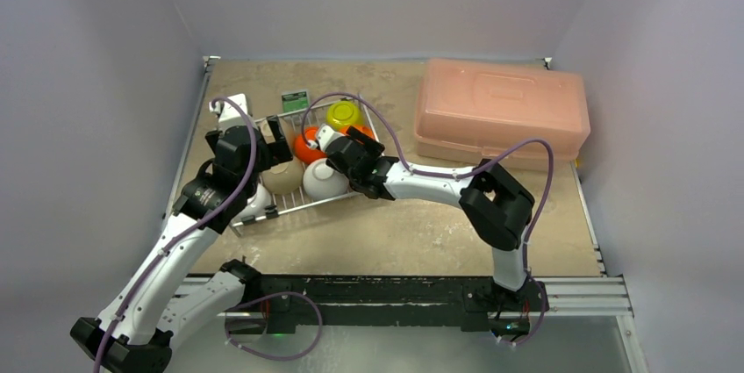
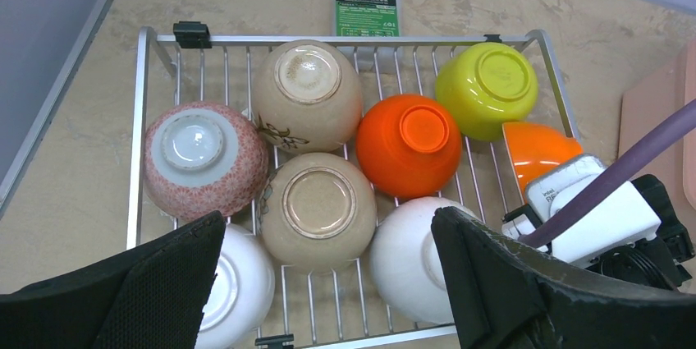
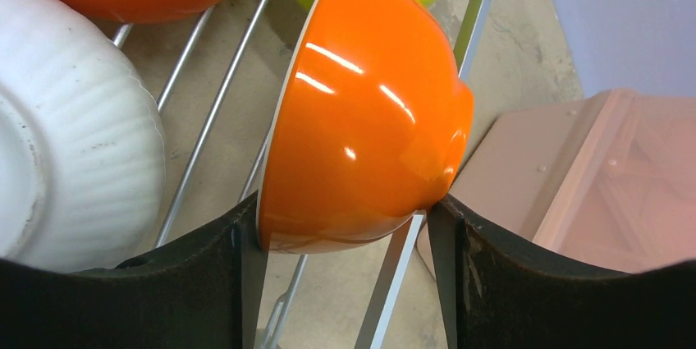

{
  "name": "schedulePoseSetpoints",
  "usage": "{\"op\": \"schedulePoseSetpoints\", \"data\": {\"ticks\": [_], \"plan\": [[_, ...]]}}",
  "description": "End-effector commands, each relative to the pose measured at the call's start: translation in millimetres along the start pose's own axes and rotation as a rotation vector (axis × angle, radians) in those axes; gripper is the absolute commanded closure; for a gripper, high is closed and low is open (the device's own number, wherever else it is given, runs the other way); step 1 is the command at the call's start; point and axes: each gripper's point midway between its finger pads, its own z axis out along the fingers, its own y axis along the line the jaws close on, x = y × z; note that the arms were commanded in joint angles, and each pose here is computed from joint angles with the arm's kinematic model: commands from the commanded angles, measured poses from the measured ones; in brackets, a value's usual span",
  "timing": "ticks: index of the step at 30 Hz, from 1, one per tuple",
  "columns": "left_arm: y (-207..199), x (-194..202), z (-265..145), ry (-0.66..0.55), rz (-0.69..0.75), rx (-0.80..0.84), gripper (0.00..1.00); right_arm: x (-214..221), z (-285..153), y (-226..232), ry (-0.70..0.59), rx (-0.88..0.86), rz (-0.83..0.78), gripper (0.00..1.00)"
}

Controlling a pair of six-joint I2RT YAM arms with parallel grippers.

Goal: Load the bowls into the dish rack

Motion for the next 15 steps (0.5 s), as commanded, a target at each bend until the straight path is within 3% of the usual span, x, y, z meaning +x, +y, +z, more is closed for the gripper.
{"op": "schedulePoseSetpoints", "data": {"ticks": [1,9,15], "plan": [[-1,-1,1,-0.007,0.014,0.007,0.03,13,-3,-37,0.071,0.155,-0.002,0.6],[-2,0,2,0.001,0.02,0.006,0.03,-16,-22,-49,-0.021,0.171,0.025,0.7],[-1,1,3,0.002,0.02,0.005,0.02,-28,-33,-50,-0.056,0.196,-0.04,0.7]]}}
